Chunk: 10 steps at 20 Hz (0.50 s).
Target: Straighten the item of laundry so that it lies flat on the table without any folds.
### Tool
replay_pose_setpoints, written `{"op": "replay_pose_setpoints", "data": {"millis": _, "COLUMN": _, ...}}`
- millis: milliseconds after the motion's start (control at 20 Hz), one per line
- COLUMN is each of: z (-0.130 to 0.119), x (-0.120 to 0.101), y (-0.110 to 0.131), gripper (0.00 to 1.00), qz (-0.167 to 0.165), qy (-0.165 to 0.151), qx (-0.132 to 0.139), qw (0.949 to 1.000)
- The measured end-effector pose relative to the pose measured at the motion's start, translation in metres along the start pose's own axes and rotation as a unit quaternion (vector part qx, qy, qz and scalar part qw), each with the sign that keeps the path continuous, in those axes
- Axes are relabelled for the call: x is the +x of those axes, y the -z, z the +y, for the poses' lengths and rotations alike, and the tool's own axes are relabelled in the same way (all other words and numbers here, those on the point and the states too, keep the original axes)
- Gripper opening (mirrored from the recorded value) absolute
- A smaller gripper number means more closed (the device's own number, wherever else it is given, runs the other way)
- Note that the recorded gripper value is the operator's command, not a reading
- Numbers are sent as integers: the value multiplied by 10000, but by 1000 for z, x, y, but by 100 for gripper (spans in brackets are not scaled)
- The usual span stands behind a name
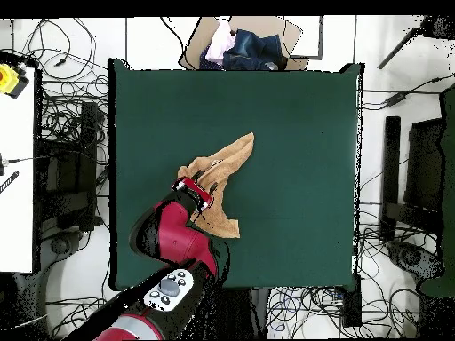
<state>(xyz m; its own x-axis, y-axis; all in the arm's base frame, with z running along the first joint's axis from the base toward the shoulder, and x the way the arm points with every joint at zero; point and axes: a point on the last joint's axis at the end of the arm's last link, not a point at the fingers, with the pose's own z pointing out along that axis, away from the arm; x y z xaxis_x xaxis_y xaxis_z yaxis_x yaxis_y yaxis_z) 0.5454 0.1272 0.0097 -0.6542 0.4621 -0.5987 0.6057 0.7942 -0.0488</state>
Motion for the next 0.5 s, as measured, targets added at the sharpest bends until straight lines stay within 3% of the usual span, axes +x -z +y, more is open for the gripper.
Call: {"op": "replay_pose_setpoints", "data": {"millis": 500, "z": 0, "x": 19, "y": -19, "gripper": 100, "qz": -95, "qy": 148, "qx": 37, "qw": 9998}}
